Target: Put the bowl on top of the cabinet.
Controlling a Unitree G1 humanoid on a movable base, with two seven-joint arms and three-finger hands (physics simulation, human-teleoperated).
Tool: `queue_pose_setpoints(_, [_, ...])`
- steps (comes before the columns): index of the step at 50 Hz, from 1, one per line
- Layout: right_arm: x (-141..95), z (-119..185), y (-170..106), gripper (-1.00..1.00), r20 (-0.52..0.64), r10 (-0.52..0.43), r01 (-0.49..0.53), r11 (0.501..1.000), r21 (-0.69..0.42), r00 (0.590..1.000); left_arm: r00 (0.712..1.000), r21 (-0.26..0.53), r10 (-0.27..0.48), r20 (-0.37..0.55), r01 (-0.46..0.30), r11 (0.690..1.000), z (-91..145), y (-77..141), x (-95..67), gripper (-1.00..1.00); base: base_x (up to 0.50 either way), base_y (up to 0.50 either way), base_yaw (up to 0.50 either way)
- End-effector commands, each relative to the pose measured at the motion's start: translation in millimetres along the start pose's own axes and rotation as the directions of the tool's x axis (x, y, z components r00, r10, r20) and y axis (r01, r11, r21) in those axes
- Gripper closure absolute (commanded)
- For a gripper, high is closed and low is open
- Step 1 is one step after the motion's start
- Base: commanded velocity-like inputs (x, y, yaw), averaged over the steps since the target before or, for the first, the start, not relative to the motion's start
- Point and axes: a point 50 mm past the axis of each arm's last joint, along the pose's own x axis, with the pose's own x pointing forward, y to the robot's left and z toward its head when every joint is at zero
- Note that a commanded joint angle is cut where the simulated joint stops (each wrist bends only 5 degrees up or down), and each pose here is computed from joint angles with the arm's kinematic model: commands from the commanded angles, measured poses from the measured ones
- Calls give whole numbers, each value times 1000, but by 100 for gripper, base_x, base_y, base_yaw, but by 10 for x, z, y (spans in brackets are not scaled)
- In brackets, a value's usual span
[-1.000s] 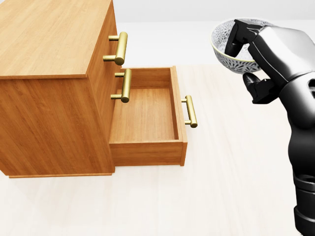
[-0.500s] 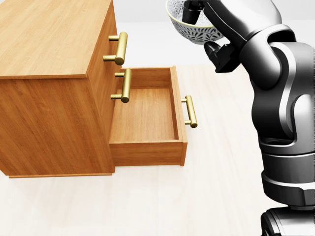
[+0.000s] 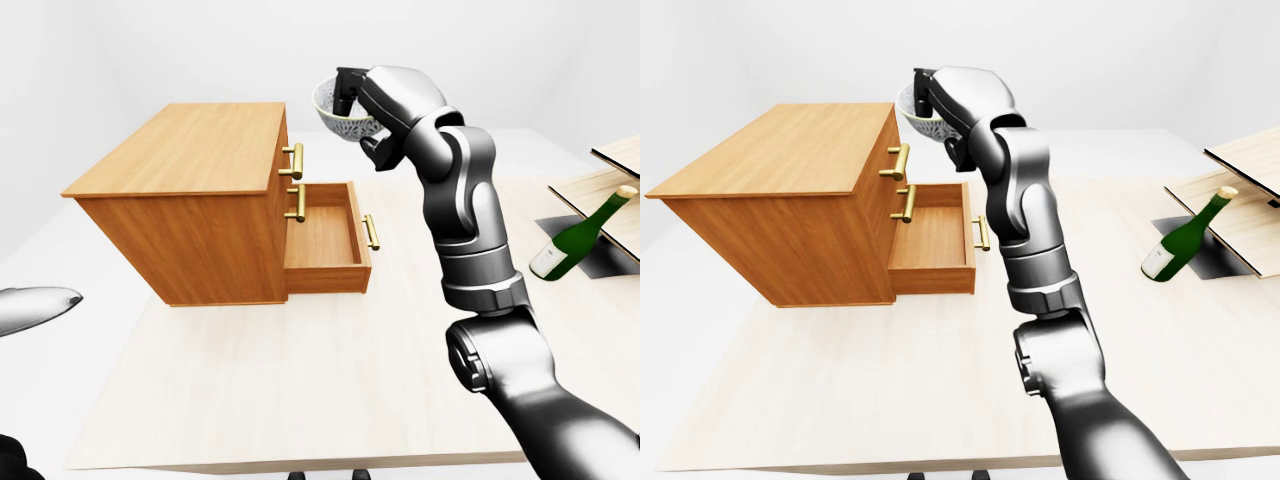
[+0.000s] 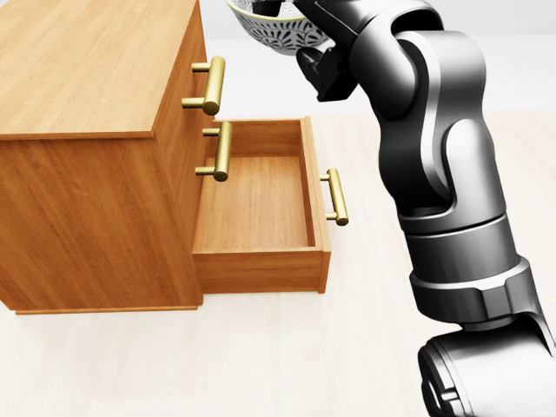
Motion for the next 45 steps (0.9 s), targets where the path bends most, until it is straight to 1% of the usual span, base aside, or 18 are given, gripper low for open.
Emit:
queue_pose_setpoints(1, [116, 249, -49, 100, 59, -20, 19, 1000, 16, 998, 1000, 0, 1, -9, -1, 1000, -19, 5, -3, -100, 0, 0, 0])
queue_pose_setpoints(8, [144, 327, -38, 100, 77, -17, 15, 1000, 18, 997, 1000, -5, 3, 5, -3, 1000, 12, 5, 4, -100, 0, 0, 0])
queue_pose_setpoints(19, [186, 462, -30, 100, 107, -10, 8, 1000, 22, 994, 1000, -7, 4, -3, -4, 1000, -6, 5, 3, -100, 0, 0, 0])
queue_pose_setpoints(45, [277, 716, 88, 100, 157, 10, -17, 999, 41, 988, 1000, -7, 2, -2, -2, 1000, -3, 1, -3, -100, 0, 0, 0])
